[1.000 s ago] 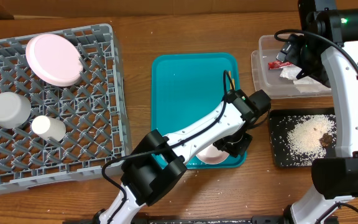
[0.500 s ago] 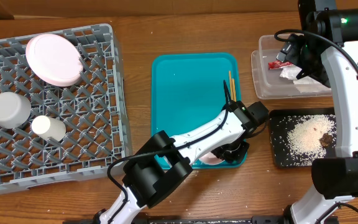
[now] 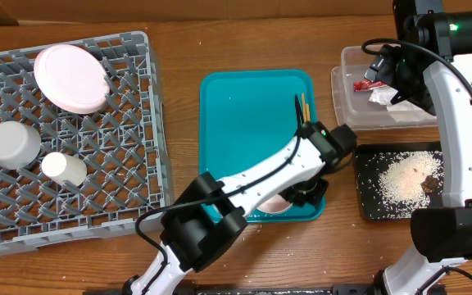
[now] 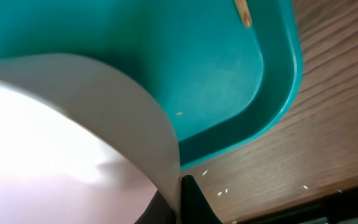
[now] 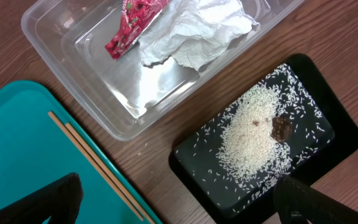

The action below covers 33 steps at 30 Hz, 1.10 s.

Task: Sort waste into correct bins and load items into the dishwasher
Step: 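Grasp the pink bowl rim with the left gripper, then carry the pink bowl with the left gripper over the rack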

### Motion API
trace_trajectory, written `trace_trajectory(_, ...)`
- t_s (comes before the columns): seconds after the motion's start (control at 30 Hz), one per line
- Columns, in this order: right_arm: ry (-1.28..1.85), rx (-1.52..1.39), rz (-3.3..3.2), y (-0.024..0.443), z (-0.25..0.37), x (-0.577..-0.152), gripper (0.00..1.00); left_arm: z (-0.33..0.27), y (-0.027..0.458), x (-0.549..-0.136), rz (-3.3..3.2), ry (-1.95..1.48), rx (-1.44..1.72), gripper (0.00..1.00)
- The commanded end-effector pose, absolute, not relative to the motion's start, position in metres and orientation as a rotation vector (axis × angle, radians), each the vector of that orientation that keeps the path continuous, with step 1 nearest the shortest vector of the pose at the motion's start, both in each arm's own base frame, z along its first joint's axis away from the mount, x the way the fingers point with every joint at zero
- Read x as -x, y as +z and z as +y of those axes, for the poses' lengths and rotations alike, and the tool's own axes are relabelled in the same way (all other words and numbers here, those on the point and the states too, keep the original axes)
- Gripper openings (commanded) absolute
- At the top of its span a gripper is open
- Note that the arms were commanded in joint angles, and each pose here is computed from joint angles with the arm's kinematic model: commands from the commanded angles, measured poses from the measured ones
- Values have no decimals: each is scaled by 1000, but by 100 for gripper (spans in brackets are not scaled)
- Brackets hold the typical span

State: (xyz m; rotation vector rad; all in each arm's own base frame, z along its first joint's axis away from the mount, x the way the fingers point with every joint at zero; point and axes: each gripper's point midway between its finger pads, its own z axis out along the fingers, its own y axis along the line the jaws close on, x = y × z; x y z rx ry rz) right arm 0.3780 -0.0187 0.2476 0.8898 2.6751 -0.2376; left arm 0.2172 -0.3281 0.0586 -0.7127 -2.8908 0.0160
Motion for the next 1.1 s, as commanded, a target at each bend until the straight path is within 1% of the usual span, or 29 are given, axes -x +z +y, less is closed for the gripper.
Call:
trace_trajectory(0.0,-217,-876,2639,261,-20,-377,100,-326,131,-260,-3095,129,664,4)
trace_trajectory(0.03,-217,-876,2639,261,-20,-377,100,-319,154,-270,-3158,170,617,4)
trace_trajectory(0.13,-218,-876,2639,261,-20,-377,100,-295,202,-288,-3275,278,511,4)
trace_trajectory(0.27,-217,-876,2638,261,-20,-377,100,-250,245,-304,-3379,353,342,4)
trace_trajectory(0.4,-217,-876,2639,261,-20,-377,100,-190,273,-314,-3449,324,112,4)
trace_trajectory(0.53,-217,-876,2638,261,-20,-377,100,-132,287,-325,-3483,279,-140,4)
trace_trajectory(0.57,-217,-876,2639,261,-20,-377,100,-119,288,-329,-3490,266,-186,4)
trace_trajectory(0.6,-217,-876,2639,261,-20,-377,100,-94,289,-337,-3486,256,-307,4)
trace_trajectory(0.63,-217,-876,2639,261,-20,-377,100,-85,288,-341,-3479,272,-346,4)
trace_trajectory(0.77,-218,-876,2639,261,-20,-377,100,-69,288,-359,-3456,556,-280,4)
trace_trajectory(0.83,-217,-876,2639,261,-20,-377,100,-56,288,-365,-3442,652,-328,4)
trace_trajectory(0.93,-217,-876,2639,261,-20,-377,100,-30,287,-367,-3407,752,-444,4)
trace_trajectory(1.07,-217,-876,2638,261,-20,-377,100,-12,291,-365,-3344,1071,-402,4)
